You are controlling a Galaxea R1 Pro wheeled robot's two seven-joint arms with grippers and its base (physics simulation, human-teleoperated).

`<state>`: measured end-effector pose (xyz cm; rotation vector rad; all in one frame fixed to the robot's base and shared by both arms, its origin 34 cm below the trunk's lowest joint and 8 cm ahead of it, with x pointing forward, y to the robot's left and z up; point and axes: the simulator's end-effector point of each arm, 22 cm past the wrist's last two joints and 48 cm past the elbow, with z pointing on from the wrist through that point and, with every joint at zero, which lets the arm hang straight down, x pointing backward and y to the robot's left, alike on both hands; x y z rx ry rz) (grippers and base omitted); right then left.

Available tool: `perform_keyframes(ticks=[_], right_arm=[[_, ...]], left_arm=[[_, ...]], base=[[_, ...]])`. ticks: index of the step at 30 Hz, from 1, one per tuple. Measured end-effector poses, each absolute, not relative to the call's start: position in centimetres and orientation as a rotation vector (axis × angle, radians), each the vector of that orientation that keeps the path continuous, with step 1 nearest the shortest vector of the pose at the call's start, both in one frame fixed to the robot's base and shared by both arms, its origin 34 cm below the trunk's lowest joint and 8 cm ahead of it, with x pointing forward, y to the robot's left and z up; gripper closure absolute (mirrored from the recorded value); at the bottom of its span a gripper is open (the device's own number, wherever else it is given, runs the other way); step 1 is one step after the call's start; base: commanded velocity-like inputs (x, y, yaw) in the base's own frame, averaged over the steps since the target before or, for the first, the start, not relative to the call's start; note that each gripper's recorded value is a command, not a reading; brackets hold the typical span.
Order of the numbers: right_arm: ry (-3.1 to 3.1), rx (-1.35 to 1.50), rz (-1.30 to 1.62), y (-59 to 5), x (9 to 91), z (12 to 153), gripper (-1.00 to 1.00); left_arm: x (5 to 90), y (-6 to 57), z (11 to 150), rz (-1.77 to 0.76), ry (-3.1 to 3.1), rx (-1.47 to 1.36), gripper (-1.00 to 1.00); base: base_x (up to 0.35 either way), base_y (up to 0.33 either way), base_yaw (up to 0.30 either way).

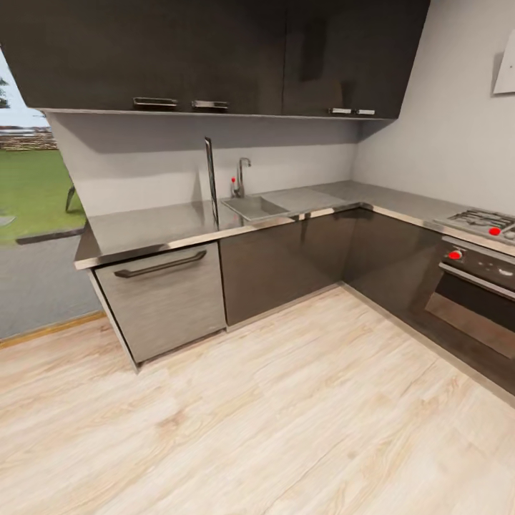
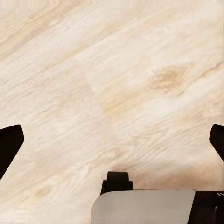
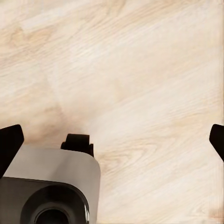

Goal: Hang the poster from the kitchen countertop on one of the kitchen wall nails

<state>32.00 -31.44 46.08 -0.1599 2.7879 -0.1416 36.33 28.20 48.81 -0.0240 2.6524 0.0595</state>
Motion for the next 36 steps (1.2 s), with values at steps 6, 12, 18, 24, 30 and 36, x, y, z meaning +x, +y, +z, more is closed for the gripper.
perform_keyframes(ticks=[6,12,18,24,30,36], right_arm=[[2.788,-0.159,-0.142,-31.44,32.00,46.08,-1.00],[2.788,-0.160,-0.142,-31.44,32.00,46.08,-1.00],[2.788,-0.160,-0.142,-31.44,32.00,46.08,-1.00],[2.788,-0.160,-0.142,-31.43,32.00,46.08,-1.00],[2.788,-0.159,-0.137,-31.16,32.00,46.06,-1.00],[2.788,-0.157,-0.136,-31.11,32.01,46.06,-1.00]], left_arm=[[36.29,28.18,48.79,0.059,2.653,-0.024,-1.00],[36.33,28.18,48.80,0.059,2.652,-0.023,-1.00],[36.35,28.19,48.81,0.060,2.652,-0.024,-1.00],[36.34,28.20,48.80,0.060,2.652,-0.024,-1.00],[36.31,28.20,48.79,0.060,2.653,-0.024,-1.00],[36.33,28.19,48.80,0.059,2.653,-0.024,-1.00]], base=[[0.279,-0.172,0.022],[0.271,-0.182,0.002],[0.270,-0.184,0.000],[0.269,-0.185,0.000],[0.269,-0.185,0.115],[0.269,-0.185,0.253]])
